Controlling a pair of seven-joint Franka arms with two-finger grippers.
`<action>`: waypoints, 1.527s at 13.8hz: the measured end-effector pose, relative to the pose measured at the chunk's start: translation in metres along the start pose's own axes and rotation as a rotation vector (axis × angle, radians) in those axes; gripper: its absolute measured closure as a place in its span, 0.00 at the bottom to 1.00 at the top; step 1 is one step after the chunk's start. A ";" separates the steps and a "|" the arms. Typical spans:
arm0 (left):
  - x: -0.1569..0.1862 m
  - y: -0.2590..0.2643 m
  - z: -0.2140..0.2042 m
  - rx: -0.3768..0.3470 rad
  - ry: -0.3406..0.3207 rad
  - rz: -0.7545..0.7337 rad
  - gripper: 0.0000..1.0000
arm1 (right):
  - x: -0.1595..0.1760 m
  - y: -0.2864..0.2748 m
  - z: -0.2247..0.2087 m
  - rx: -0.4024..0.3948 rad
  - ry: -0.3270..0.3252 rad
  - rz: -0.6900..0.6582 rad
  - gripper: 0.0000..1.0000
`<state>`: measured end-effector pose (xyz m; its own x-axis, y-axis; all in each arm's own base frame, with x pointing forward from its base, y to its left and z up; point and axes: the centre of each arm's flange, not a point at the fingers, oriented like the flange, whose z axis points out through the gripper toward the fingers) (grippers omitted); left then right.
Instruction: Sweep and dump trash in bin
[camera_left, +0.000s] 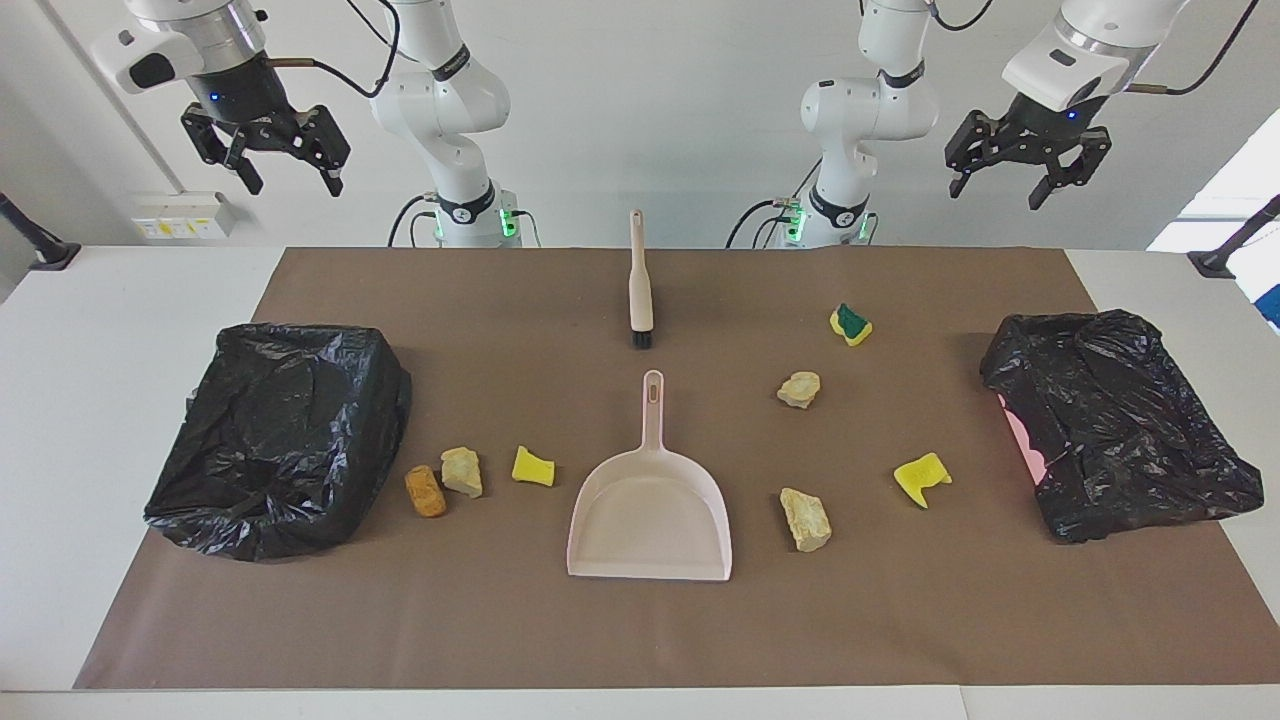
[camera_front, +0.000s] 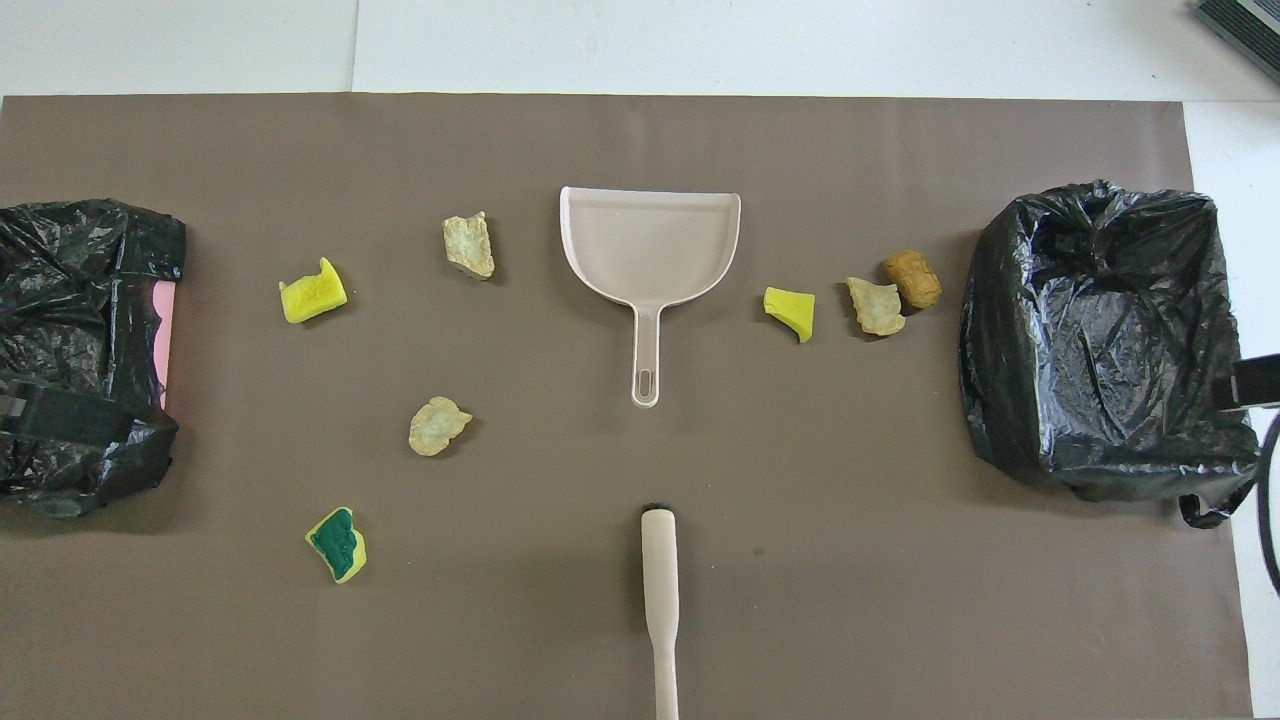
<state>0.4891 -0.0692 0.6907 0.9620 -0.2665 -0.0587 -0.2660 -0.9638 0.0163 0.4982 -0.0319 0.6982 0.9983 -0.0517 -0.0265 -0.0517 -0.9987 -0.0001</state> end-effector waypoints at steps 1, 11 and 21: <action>0.001 0.008 0.004 0.000 -0.009 -0.006 0.00 | 0.000 0.000 0.000 0.000 0.000 0.000 0.00; -0.044 0.208 0.104 0.017 -0.051 0.047 0.00 | 0.000 0.002 0.000 -0.006 0.001 0.003 0.00; -0.121 0.374 0.182 -0.050 -0.017 0.007 0.00 | 0.013 -0.053 0.080 -0.009 0.016 -0.105 0.00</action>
<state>0.2625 -0.3974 0.5222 0.9588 -0.2740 -0.0752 -0.2693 -0.9608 0.0665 0.5116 0.0202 0.6177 0.9985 0.0531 -0.0107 0.0532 -0.9986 0.0068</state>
